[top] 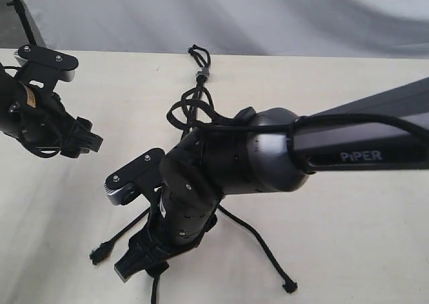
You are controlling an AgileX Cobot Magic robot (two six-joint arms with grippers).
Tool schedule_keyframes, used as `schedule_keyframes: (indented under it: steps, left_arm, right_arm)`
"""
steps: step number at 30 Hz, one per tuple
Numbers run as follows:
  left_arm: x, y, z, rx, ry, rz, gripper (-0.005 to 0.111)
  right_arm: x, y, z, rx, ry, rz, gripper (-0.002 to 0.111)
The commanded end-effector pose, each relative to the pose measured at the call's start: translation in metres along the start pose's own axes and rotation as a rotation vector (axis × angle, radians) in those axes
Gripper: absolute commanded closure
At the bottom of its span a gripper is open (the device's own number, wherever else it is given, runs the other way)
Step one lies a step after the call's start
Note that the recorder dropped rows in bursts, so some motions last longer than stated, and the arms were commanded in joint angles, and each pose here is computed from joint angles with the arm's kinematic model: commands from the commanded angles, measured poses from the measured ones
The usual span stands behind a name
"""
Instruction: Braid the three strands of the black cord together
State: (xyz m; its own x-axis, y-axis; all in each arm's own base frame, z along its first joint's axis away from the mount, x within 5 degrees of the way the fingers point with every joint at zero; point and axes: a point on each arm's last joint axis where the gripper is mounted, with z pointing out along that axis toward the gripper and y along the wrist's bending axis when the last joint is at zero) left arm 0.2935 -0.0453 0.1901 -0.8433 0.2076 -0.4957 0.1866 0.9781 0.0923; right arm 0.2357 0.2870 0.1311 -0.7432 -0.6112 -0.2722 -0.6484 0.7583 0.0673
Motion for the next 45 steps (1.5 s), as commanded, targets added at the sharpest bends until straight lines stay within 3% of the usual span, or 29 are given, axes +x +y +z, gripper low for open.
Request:
schedule_keyframes:
  steps: [1,4,9,16,22,33,35,40,45]
  left_arm:
    - [0.001,0.001,-0.001,-0.001,-0.011,-0.007,0.039]
    - [0.000,0.001,-0.001,0.000,-0.013,-0.007,0.039]
    - [0.000,0.001,-0.001,0.001,-0.021,-0.007,0.039]
    - [0.000,0.001,-0.001,0.000,-0.019,-0.007,0.039]
    - [0.000,0.001,-0.001,0.001,-0.021,-0.007,0.039]
    - [0.000,0.001,-0.001,0.001,-0.021,-0.007,0.039]
    - [0.000,0.001,-0.001,0.001,-0.021,-0.007,0.039]
    - [0.000,0.001,-0.001,0.001,-0.021,-0.007,0.039]
    - [0.000,0.001,-0.001,0.000,-0.017,-0.007,0.039]
  right_arm:
    - [-0.004,0.002,0.008,0.007,0.033,-0.003,0.055]
    - [-0.002,0.001,0.012,0.026,0.059,-0.030,0.070]
    - [-0.001,0.002,0.007,0.033,0.089,-0.102,0.109]
    - [-0.022,-0.010,-0.023,0.202,0.072,-0.297,0.109]
    - [-0.030,-0.036,-0.011,0.383,0.083,-0.478,0.109]
    - [-0.021,-0.048,0.023,0.354,0.173,-0.424,0.109]
    - [-0.017,-0.043,0.023,0.314,0.204,-0.393,0.109]
    - [-0.006,-0.017,0.023,0.185,0.277,-0.472,0.109]
    - [-0.006,-0.003,0.014,0.171,0.245,-0.510,0.109]
